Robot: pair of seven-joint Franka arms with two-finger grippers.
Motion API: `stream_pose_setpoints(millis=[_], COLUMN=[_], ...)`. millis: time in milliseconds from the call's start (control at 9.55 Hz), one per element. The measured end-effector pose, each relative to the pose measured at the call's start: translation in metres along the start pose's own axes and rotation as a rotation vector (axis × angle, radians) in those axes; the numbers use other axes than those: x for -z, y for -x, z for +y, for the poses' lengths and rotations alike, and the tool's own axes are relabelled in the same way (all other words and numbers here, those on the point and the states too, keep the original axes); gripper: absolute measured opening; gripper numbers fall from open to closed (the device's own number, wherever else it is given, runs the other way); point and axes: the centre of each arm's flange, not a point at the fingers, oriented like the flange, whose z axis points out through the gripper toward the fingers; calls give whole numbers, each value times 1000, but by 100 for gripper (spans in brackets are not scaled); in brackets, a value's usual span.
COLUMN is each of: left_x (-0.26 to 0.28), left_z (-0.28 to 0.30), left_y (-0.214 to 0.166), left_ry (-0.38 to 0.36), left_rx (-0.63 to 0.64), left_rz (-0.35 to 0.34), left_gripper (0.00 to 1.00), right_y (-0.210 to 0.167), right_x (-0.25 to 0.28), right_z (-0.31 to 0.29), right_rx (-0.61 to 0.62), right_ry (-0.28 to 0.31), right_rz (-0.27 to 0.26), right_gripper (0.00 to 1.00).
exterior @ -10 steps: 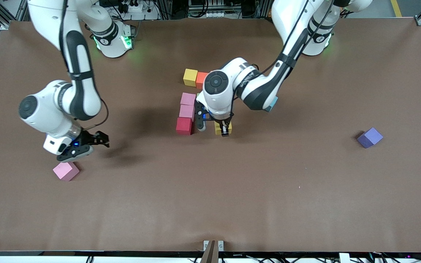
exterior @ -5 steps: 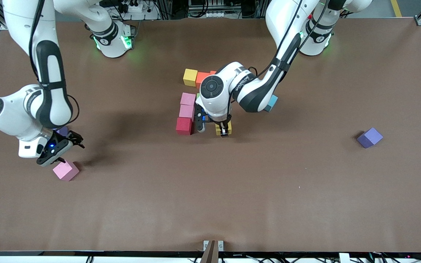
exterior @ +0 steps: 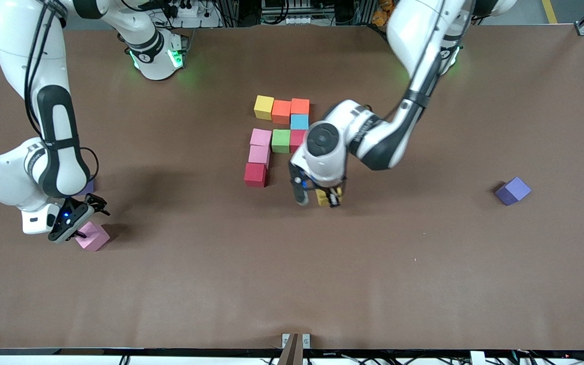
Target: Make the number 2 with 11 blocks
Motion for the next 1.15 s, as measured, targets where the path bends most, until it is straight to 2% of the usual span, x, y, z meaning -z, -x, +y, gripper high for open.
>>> stream_pose_setpoints(millis=[419, 629, 838, 1152], left_x=[43, 62, 68, 77], left_z=[-69, -91, -93, -105], left_y=[67, 98, 103, 120], left_ry=[-31, -40, -39, -48], left_rx=[130, 172, 179, 207], left_rz=[40, 49, 48, 56], left_gripper=[60, 60, 60, 60], right_y=[-9, 3, 16, 14], right_x=[7, 3, -7, -11], right_z=[16, 24, 28, 29], right_rx=[35, 24, 7, 12], right_ry=[34, 36, 28, 27], right_rz=[5, -6, -23, -26], right_gripper=[100, 100, 100, 100])
